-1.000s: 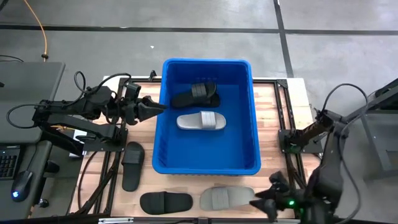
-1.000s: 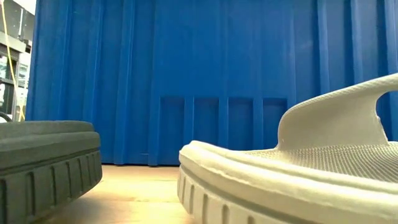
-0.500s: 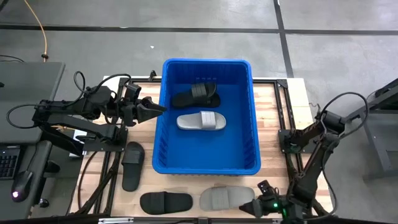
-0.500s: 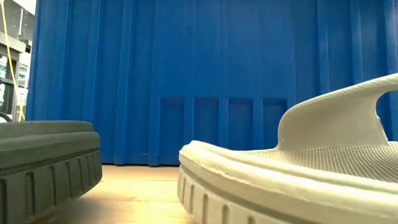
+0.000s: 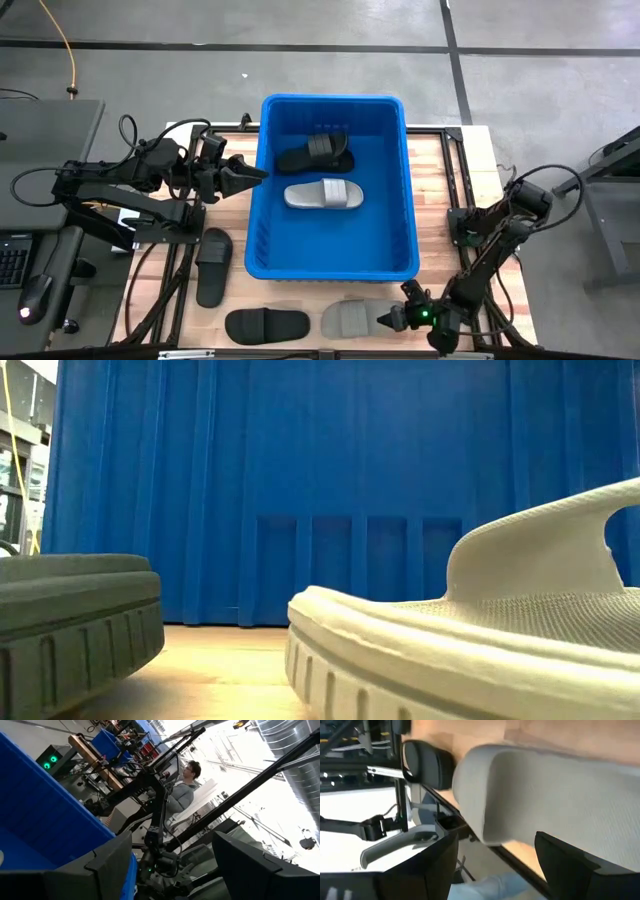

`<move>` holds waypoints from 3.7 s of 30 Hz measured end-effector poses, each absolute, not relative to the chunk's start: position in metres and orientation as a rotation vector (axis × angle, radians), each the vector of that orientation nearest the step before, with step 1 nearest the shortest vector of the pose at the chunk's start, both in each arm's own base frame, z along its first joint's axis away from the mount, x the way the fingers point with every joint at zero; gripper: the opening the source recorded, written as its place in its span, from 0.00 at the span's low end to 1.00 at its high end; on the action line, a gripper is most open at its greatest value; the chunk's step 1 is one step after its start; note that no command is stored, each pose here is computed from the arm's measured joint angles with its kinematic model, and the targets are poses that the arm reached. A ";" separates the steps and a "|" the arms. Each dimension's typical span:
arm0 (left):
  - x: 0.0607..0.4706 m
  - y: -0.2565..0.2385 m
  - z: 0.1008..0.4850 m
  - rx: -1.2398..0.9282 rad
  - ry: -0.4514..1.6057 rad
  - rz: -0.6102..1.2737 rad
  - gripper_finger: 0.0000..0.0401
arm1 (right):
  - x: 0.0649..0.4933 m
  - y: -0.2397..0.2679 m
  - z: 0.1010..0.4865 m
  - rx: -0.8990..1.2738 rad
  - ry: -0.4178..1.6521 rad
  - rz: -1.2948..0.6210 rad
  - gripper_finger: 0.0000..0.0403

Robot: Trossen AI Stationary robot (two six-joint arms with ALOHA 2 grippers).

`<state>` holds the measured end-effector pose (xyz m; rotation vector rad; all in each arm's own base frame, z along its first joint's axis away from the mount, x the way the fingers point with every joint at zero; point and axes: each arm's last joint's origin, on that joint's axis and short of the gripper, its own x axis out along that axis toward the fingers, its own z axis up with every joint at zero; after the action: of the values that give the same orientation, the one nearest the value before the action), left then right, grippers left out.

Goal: Pick and place slides into bin
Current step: Put the white slipper into the bin

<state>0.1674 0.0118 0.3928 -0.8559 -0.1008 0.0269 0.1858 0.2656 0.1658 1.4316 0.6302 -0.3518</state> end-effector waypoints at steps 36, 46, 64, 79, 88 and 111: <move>0.167 0.013 0.393 -0.864 -0.109 0.049 0.66 | 0.251 0.294 0.152 1.353 0.576 -0.291 0.63; 0.168 0.013 0.392 -0.858 -0.107 0.050 0.66 | 0.265 0.288 0.157 1.306 0.603 -0.366 0.63; 0.167 0.012 0.391 -0.843 -0.090 0.053 0.66 | 0.294 0.287 0.141 1.360 0.613 -0.239 0.47; 0.168 0.012 0.390 -0.840 -0.084 0.056 0.66 | 0.277 0.300 0.138 1.395 0.656 -0.263 0.01; 0.168 0.012 0.390 -0.840 -0.084 0.056 0.66 | 0.239 0.332 0.148 1.475 0.525 -0.314 0.00; 0.168 0.007 0.390 -0.867 -0.007 -0.114 0.66 | 0.235 0.347 0.309 1.070 0.797 -0.437 0.00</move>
<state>0.1676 0.0071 0.3904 -0.8674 -0.0071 -0.1137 0.2353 0.3470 0.3088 1.0703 0.7975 -0.4368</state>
